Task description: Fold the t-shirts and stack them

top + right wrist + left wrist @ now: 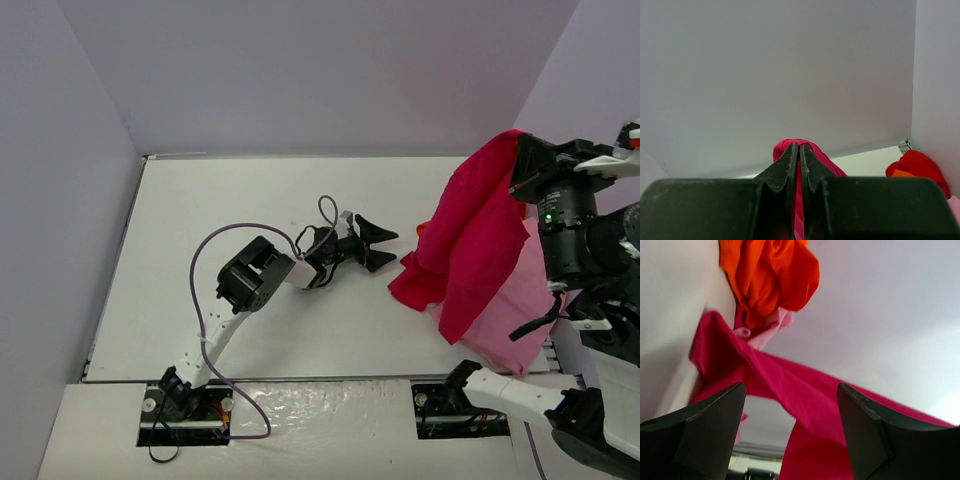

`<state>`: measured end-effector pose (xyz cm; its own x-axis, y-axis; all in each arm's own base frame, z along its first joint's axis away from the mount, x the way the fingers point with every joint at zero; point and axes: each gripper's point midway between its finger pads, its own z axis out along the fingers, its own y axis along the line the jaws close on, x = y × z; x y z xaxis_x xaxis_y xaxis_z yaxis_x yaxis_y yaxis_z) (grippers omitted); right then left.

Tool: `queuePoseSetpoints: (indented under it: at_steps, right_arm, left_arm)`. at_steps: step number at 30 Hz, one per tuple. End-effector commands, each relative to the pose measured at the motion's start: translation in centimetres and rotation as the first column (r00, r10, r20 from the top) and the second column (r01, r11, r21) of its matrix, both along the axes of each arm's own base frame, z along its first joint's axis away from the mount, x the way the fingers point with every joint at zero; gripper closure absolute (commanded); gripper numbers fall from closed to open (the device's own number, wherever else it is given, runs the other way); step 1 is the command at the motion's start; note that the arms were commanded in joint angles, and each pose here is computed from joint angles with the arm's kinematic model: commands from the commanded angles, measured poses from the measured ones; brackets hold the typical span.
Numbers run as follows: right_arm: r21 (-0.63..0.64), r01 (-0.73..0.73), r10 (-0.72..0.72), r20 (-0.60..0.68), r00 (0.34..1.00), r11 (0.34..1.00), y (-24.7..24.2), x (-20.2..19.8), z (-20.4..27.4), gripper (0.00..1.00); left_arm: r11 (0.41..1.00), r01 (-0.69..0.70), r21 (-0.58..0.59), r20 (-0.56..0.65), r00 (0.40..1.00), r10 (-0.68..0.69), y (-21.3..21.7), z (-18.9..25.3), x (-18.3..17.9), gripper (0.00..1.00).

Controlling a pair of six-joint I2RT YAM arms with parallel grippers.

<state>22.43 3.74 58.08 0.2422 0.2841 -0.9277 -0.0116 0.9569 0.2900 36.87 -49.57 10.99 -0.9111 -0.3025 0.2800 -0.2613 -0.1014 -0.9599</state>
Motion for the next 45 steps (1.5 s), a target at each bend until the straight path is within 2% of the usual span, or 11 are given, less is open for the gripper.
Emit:
queuePoseSetpoints:
  at_steps: [1, 8, 21, 29, 31, 32, 33, 35, 36, 37, 45]
  right_arm:
    - [0.001, -0.023, 0.023, 0.017, 1.0, 1.0, 2.1, 2.1, 0.3, 1.0]
    - [-0.012, -0.004, 0.004, 0.007, 1.0, 1.0, 2.0, 2.4, -0.3, 1.0]
    - [-0.018, -0.055, 0.056, 0.055, 0.997, 0.998, 2.1, 1.3, 0.7, 1.0]
    - [-0.028, -0.057, 0.059, 0.072, 0.996, 0.998, 2.2, 1.4, 1.7, 1.0]
    - [-0.033, -0.053, 0.055, 0.065, 0.996, 0.998, 2.4, 1.7, 1.5, 1.0]
    - [-0.033, -0.054, 0.056, 0.065, 0.996, 0.998, 2.4, 1.7, 1.4, 1.0]
    - [-0.033, -0.052, 0.054, 0.063, 0.997, 0.998, 2.4, 1.7, 1.4, 1.0]
    - [-0.03, -0.044, 0.046, 0.062, 0.997, 0.999, 2.2, 1.6, 1.3, 1.0]
    - [-0.029, -0.04, 0.042, 0.061, 0.997, 0.999, 2.1, 1.6, 1.3, 1.0]
    - [-0.026, -0.027, 0.029, 0.057, 0.998, 0.999, 1.9, 1.7, 1.1, 1.0]
    - [-0.052, 0.053, -0.051, 0.032, 0.998, 0.997, 0.1, 1.2, -0.2, 1.0]
  left_arm:
    - [0.98, 0.143, -0.135, -0.122, 0.98, -0.16, 0.4, 4.4, -3.9, 0.3]
    - [0.954, 0.194, -0.229, -0.171, 0.957, -0.235, 1.5, 7.0, -5.5, 0.3]
    - [0.917, 0.276, -0.289, -0.195, 0.921, -0.339, -4.1, 6.0, -4.7, 0.3]
    - [0.889, 0.321, -0.326, -0.183, 0.901, -0.393, -6.7, 6.5, -5.5, 0.31]
    - [0.891, 0.315, -0.327, -0.186, 0.903, -0.388, -6.7, 6.5, -5.5, 0.36]
    - [0.891, 0.314, -0.327, -0.184, 0.904, -0.386, -6.6, 6.5, -5.5, 0.42]
    - [0.893, 0.31, -0.326, -0.183, 0.906, -0.381, -6.6, 6.4, -5.4, 0.65]
    - [0.901, 0.3, -0.314, -0.19, 0.91, -0.37, -6.3, 6.0, -5.4, 0.89]
    - [0.905, 0.291, -0.31, -0.198, 0.911, -0.361, -6.1, 5.8, -5.3, 0.97]
    - [0.915, 0.269, -0.299, -0.191, 0.923, -0.334, -5.7, 5.5, -5.0, 1.0]
    - [0.959, 0.159, -0.233, -0.161, 0.967, -0.199, -1.7, 4.5, -2.4, 1.0]
